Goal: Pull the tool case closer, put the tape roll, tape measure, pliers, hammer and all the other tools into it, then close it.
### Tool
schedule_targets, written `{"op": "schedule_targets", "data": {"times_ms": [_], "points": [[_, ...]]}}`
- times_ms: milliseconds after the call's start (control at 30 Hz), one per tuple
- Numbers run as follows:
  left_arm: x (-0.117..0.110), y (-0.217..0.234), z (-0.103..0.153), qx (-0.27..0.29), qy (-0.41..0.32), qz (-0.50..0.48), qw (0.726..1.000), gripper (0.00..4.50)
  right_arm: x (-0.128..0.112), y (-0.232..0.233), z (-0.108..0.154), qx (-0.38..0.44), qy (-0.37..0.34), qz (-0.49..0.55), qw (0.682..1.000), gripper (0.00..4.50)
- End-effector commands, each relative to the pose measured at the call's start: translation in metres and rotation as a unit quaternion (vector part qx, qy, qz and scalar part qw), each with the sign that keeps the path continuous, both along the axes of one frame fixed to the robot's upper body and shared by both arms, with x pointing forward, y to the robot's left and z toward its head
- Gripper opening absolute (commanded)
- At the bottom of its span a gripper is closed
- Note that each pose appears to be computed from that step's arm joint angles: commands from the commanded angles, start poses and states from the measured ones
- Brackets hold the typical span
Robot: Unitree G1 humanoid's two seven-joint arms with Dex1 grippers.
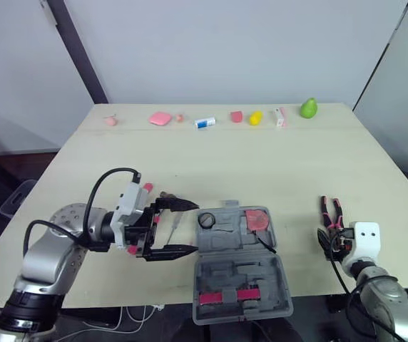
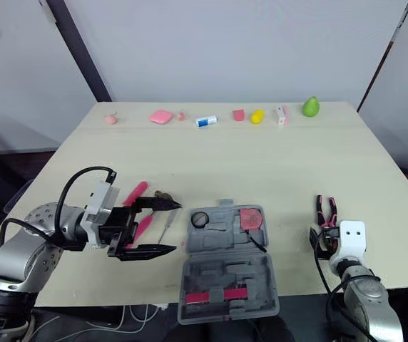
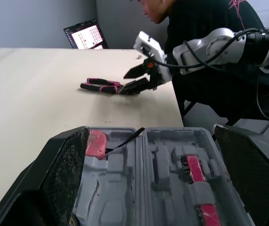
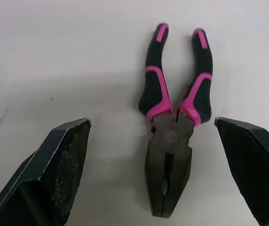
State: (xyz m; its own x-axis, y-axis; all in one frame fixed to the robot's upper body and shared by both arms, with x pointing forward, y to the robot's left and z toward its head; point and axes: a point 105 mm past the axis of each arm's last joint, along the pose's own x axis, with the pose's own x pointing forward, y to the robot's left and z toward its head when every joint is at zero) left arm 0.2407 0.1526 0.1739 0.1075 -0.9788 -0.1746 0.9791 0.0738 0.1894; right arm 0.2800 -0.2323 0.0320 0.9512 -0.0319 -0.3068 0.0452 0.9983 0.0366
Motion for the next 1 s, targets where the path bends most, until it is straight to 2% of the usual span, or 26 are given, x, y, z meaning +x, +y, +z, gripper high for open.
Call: {"op": "schedule_targets", "data": {"times_ms": [33,333,467,533,633,667,1000], "points": [[-0.005,-0.004,0.007,0.007,-0.010,-0.022,1.000,4.50,0.001,-0.013,0.003,-0.004,0.000,-0.031,0.999,4.43],[-0.007,-0.005,0.010,0.009,-0.005,-0.029,1.000,4.50,0.008,-0.013,-0.002,-0.008,0.010,-0.018,1.000,4.43],[-0.007,-0.006,0.010,0.007,-0.003,-0.028,1.000,4.50,0.010,-0.015,-0.003,-0.013,0.010,-0.017,1.000,3.37],[-0.008,-0.005,0.009,0.008,0.000,-0.028,1.000,4.50,0.011,-0.014,-0.002,-0.010,0.005,-0.017,1.000,2.36],[-0.008,-0.006,0.009,0.007,0.001,-0.028,1.000,4.50,0.011,-0.016,-0.002,-0.005,0.002,-0.023,1.000,1.17],[-0.008,-0.006,0.009,0.007,0.002,-0.028,1.000,4.50,0.011,-0.017,-0.003,-0.007,0.002,-0.025,1.000,0.99],[-0.005,-0.005,0.008,0.004,0.001,-0.026,1.000,4.50,0.011,-0.020,0.010,-0.037,-0.019,-0.003,0.999,0.97]]}}
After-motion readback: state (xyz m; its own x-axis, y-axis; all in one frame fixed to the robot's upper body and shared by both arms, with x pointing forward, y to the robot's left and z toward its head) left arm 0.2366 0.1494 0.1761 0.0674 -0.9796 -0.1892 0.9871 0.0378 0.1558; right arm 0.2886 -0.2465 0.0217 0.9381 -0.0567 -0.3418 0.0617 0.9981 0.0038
